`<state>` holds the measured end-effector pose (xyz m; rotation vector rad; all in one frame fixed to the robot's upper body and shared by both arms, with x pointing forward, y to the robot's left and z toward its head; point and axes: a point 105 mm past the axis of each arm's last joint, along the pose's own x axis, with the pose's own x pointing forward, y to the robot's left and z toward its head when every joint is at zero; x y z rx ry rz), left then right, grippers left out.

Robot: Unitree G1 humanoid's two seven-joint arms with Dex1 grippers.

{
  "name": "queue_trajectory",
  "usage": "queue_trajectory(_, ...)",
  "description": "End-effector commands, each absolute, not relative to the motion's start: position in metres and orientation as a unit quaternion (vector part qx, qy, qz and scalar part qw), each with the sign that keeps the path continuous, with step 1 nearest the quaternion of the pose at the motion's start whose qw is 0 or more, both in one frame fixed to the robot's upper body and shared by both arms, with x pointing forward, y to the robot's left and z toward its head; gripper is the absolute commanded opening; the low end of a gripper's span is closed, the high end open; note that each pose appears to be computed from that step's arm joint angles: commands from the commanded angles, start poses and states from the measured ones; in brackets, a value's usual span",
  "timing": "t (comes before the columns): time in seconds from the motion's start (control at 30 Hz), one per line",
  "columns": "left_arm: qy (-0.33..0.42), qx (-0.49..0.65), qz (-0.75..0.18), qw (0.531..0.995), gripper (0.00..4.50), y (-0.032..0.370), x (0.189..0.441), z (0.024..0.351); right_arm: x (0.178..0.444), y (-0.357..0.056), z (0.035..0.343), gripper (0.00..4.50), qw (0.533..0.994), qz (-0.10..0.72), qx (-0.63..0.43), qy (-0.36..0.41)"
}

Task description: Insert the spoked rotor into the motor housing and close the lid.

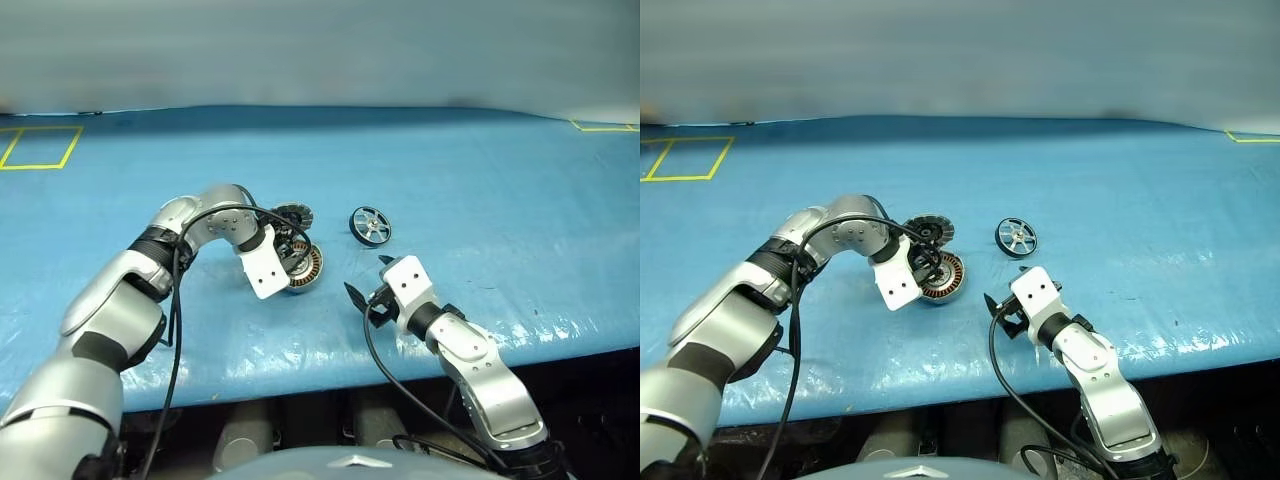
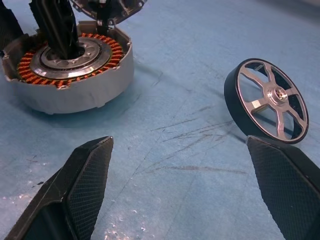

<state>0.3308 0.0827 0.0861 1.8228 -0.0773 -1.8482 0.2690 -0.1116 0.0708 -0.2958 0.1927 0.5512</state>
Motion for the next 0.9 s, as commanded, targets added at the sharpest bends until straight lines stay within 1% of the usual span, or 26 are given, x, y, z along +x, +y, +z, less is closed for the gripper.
queue_trajectory(0.03,-0.049,0.678,-0.683,0.269,2.28,0.077,0.329,0.093,0.268,-0.110,0.083,4.50,0.948,0.273,-0.146,0.072)
queue_trajectory(0.07,-0.047,0.677,-0.684,0.267,2.28,0.078,0.329,0.093,0.268,-0.110,0.083,4.50,0.948,0.273,-0.146,0.072)
queue_trajectory(0.2,-0.042,0.682,-0.680,0.266,3.65,0.080,0.331,0.095,0.268,-0.110,0.084,4.50,0.948,0.274,-0.148,0.072)
queue_trajectory(0.27,-0.049,0.679,-0.676,0.282,4.32,0.077,0.332,0.097,0.268,-0.110,0.084,4.50,0.948,0.274,-0.148,0.072)
queue_trajectory(0.3,-0.040,0.673,-0.678,0.292,4.44,0.077,0.332,0.097,0.268,-0.110,0.084,4.50,0.948,0.274,-0.149,0.072)
queue_trajectory(0.43,-0.029,0.659,-0.690,0.300,4.44,0.079,0.326,0.103,0.269,-0.110,0.086,4.50,0.948,0.274,-0.147,0.069)
queue_trajectory(0.67,-0.009,0.627,-0.706,0.331,4.44,0.093,0.311,0.117,0.269,-0.111,0.089,4.50,0.947,0.280,-0.143,0.067)
queue_trajectory(0.8,-0.002,0.607,-0.706,0.365,4.44,0.098,0.305,0.126,0.270,-0.112,0.092,4.50,0.949,0.278,-0.135,0.062)
queue_trajectory(0.83,-0.002,0.598,-0.705,0.381,4.44,0.098,0.304,0.130,0.271,-0.113,0.094,4.50,0.951,0.273,-0.131,0.059)
queue_trajectory(0.9,-0.012,0.568,-0.699,0.434,4.44,0.096,0.303,0.142,0.272,-0.116,0.095,4.50,0.955,0.262,-0.128,0.059)
